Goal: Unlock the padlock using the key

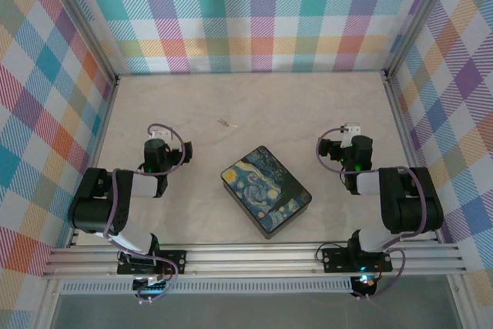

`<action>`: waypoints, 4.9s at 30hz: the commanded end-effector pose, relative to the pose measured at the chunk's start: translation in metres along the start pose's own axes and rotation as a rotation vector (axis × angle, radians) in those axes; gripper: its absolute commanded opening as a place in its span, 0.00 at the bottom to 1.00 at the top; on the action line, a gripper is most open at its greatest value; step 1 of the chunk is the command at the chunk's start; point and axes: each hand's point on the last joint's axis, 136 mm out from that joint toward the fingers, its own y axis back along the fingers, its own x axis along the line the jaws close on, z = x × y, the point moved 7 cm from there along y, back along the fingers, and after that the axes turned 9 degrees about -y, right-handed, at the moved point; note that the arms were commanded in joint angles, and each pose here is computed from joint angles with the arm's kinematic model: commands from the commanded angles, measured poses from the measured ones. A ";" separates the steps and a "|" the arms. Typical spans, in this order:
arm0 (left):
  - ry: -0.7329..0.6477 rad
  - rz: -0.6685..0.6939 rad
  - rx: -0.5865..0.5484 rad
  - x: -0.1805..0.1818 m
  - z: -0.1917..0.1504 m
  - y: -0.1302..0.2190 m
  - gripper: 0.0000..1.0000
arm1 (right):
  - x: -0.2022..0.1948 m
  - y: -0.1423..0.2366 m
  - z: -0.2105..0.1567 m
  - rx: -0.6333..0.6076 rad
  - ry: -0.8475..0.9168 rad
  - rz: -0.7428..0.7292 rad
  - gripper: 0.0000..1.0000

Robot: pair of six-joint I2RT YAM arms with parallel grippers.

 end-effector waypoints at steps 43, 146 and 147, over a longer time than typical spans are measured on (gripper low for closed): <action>0.288 0.227 0.298 0.028 0.107 0.033 1.00 | 0.060 0.044 0.077 0.357 -0.279 0.210 0.87; 0.492 -0.315 0.658 -0.284 0.032 0.060 0.81 | 0.134 0.120 0.000 0.871 -0.311 0.075 0.79; 0.496 -0.294 0.644 -0.283 0.035 0.054 0.81 | 0.126 0.120 0.002 0.863 -0.293 0.039 0.80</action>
